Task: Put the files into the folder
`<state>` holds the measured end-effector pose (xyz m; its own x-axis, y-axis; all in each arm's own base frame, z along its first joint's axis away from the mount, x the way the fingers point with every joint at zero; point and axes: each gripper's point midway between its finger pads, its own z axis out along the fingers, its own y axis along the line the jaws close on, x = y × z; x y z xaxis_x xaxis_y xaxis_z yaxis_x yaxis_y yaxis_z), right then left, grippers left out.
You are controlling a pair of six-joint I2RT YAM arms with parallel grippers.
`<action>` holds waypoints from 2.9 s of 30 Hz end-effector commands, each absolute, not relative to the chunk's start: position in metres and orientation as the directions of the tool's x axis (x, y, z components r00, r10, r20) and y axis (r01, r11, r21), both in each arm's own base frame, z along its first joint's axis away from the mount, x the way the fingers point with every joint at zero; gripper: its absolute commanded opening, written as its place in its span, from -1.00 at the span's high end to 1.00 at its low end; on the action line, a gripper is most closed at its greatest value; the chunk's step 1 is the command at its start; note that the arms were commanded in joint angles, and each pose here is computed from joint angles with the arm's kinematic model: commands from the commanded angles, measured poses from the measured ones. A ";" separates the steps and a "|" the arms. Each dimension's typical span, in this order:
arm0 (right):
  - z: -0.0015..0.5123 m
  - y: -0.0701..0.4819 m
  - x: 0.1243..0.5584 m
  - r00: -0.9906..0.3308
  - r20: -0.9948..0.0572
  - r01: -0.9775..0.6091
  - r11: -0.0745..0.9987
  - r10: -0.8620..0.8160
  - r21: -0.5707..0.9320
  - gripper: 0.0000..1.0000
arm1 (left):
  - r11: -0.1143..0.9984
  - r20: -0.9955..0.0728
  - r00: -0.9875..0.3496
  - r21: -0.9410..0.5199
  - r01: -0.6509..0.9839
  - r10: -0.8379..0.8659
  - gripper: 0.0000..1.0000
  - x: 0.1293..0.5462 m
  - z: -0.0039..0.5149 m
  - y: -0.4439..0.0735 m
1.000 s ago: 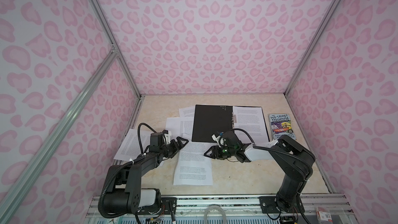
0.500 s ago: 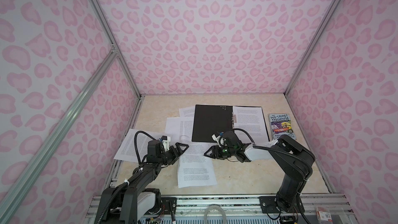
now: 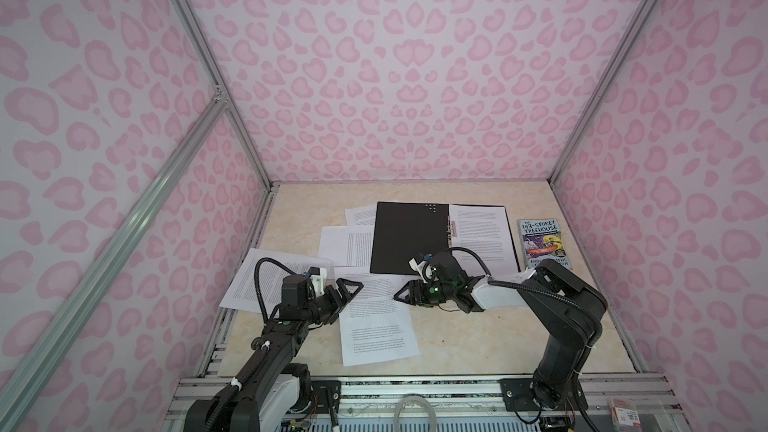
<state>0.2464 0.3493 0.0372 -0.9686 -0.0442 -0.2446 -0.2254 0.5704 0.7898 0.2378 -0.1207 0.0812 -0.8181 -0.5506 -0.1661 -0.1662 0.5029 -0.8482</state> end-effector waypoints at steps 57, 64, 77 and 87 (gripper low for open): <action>0.104 0.269 0.290 -0.841 -0.533 -0.324 0.697 0.098 0.640 -0.97 | 0.624 -0.509 -0.732 -0.767 0.148 -0.452 0.93 0.245 0.280 -0.131; 0.106 0.210 0.309 -0.801 -0.564 -0.201 0.797 0.202 0.570 -0.97 | 0.609 -0.571 -0.764 -0.732 0.307 -0.300 0.93 0.266 0.307 -0.210; 0.102 0.104 0.321 -0.695 -0.576 0.070 0.838 0.430 0.541 -0.97 | 0.504 -0.571 -0.819 -0.725 0.470 -0.057 0.93 0.287 0.317 -0.373; 0.143 0.062 0.307 -0.530 -0.708 0.091 0.862 0.466 0.500 -0.97 | 0.560 -0.411 -0.903 -0.782 0.275 -0.130 0.93 0.383 0.223 -0.351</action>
